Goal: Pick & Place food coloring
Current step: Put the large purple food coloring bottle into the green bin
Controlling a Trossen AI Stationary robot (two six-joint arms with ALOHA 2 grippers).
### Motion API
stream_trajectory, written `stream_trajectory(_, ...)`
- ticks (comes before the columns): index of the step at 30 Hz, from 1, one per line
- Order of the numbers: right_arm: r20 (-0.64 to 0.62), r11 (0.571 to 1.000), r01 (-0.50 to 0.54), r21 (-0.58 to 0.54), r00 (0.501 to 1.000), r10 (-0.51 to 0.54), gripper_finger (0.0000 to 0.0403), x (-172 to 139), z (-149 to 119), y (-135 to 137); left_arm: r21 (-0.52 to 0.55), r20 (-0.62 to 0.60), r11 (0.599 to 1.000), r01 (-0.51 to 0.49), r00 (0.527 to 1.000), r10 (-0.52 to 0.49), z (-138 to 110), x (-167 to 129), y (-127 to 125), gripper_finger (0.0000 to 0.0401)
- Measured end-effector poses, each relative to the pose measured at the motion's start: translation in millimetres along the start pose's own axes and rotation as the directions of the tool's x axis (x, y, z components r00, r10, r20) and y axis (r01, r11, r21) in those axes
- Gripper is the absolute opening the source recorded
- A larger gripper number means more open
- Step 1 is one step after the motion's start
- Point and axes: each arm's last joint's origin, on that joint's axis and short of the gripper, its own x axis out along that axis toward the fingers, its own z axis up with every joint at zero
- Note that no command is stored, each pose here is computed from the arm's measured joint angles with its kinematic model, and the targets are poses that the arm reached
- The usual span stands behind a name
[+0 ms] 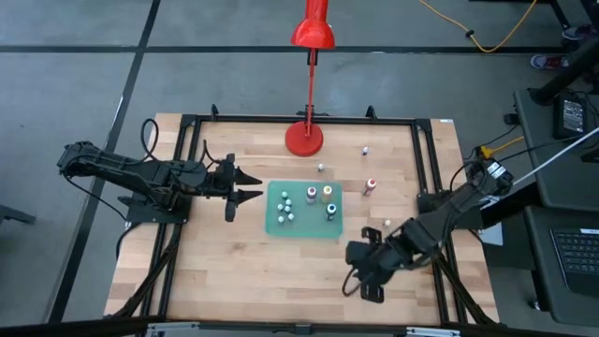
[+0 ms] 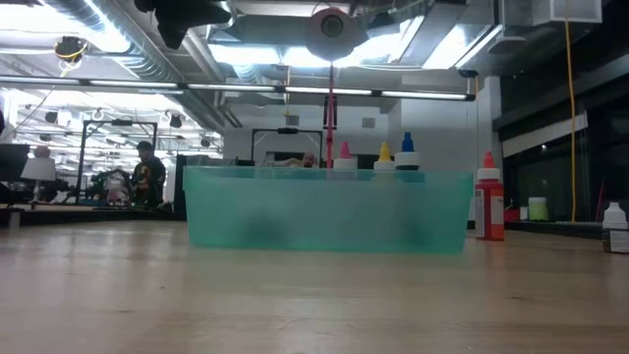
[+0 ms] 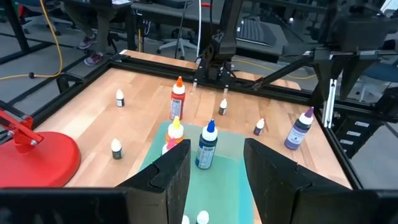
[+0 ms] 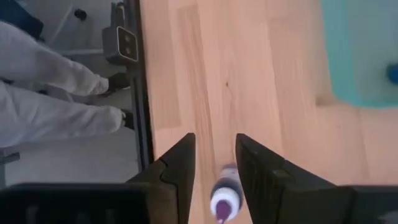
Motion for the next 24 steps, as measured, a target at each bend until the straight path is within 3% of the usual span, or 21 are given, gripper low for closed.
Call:
stream_trajectory(11, 0.021, 0.979, 0.080, 0.188, 0.996, -0.085, 0.0132, -4, -28, 18, 0.000, 0.003, 1.000, -0.013, 1.000, 0.013, 0, 0, 0, 0.0145)
stream_trajectory(21, -0.010, 0.944, 0.179, 0.278, 0.983, -0.183, 0.0263, -5, -37, 12, 0.003, -0.004, 1.000, -0.018, 1.000, 0.018, -1, 0, 1, 0.0145)
stream_trajectory(24, -0.026, 0.936, 0.171, 0.309, 0.985, -0.171, 0.0291, -5, -37, 13, 0.005, -0.012, 1.000, -0.020, 1.000, 0.020, -2, 0, 1, 0.0145)
